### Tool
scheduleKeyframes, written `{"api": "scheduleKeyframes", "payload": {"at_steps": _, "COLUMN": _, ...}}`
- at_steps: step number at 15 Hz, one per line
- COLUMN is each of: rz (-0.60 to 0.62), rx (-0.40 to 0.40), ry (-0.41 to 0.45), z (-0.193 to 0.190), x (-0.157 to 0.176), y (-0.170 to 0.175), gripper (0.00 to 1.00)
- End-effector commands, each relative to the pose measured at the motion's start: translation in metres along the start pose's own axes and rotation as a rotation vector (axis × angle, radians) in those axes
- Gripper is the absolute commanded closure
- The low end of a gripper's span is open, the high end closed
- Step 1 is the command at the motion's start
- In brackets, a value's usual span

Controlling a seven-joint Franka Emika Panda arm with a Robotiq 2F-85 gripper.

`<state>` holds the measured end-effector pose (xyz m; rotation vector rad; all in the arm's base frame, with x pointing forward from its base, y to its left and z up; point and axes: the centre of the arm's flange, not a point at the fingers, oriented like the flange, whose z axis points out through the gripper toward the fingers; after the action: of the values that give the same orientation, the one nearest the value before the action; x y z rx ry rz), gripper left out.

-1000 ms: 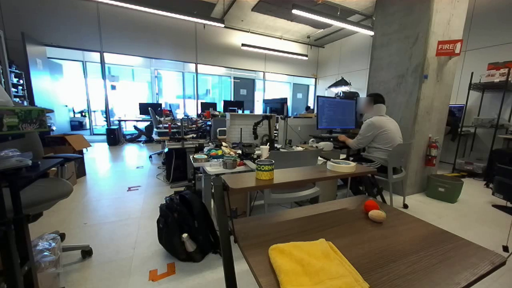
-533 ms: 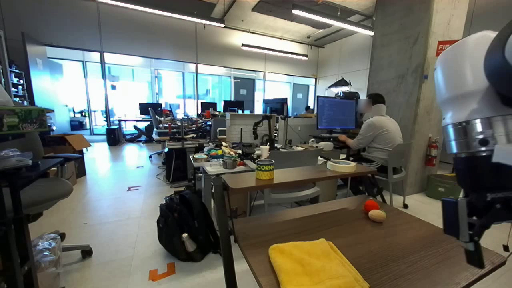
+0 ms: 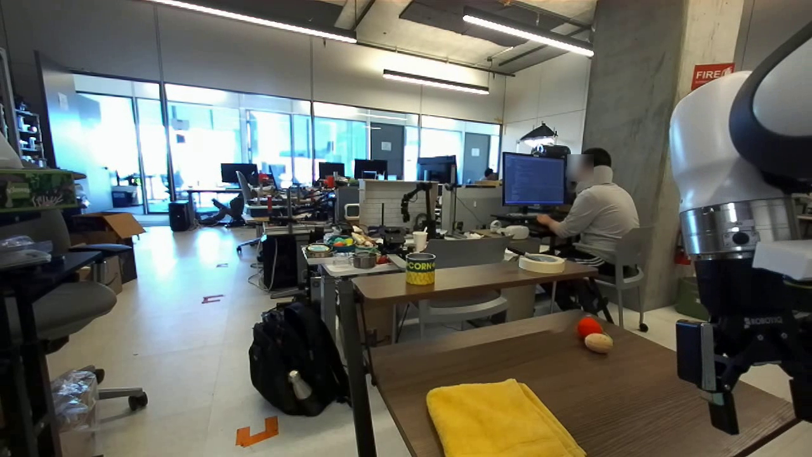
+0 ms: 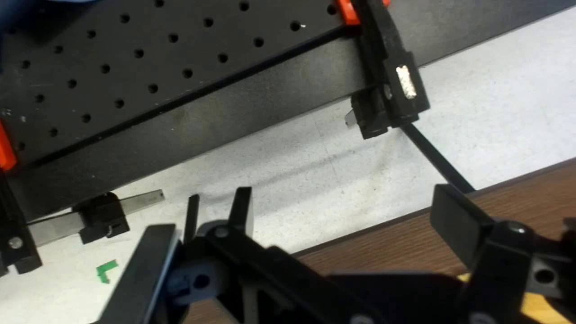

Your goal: Use the towel to wipe the table

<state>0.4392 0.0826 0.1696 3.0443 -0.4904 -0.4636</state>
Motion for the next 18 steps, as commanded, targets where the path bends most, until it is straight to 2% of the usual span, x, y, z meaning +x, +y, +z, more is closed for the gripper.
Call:
{"api": "scheduleKeyframes", "payload": {"at_steps": 1, "rz": -0.068, "rx": 0.186, "ry": -0.007, "z": -0.006, "x": 0.018, "y": 0.02, "gripper": 0.0}}
{"api": "scheduleKeyframes", "payload": {"at_steps": 4, "rz": -0.094, "rx": 0.346, "ry": -0.019, "z": -0.014, "x": 0.034, "y": 0.028, "gripper": 0.0}}
{"api": "scheduleKeyframes", "payload": {"at_steps": 7, "rz": -0.184, "rx": 0.484, "ry": 0.003, "z": -0.024, "x": 0.043, "y": 0.02, "gripper": 0.0}}
{"api": "scheduleKeyframes", "payload": {"at_steps": 8, "rz": -0.232, "rx": 0.5, "ry": -0.029, "z": -0.028, "x": 0.045, "y": 0.012, "gripper": 0.0}}
{"api": "scheduleKeyframes", "payload": {"at_steps": 9, "rz": -0.164, "rx": 0.442, "ry": 0.011, "z": -0.025, "x": 0.037, "y": 0.023, "gripper": 0.0}}
{"api": "scheduleKeyframes", "payload": {"at_steps": 11, "rz": -0.208, "rx": 0.473, "ry": -0.008, "z": -0.03, "x": 0.039, "y": 0.014, "gripper": 0.0}}
{"api": "scheduleKeyframes", "payload": {"at_steps": 15, "rz": -0.22, "rx": 0.476, "ry": -0.009, "z": -0.03, "x": 0.04, "y": 0.012, "gripper": 0.0}}
{"api": "scheduleKeyframes", "payload": {"at_steps": 16, "rz": -0.265, "rx": 0.587, "ry": 0.029, "z": -0.031, "x": 0.042, "y": 0.015, "gripper": 0.0}}
{"api": "scheduleKeyframes", "payload": {"at_steps": 18, "rz": -0.347, "rx": 0.652, "ry": 0.071, "z": -0.038, "x": 0.053, "y": 0.01, "gripper": 0.0}}
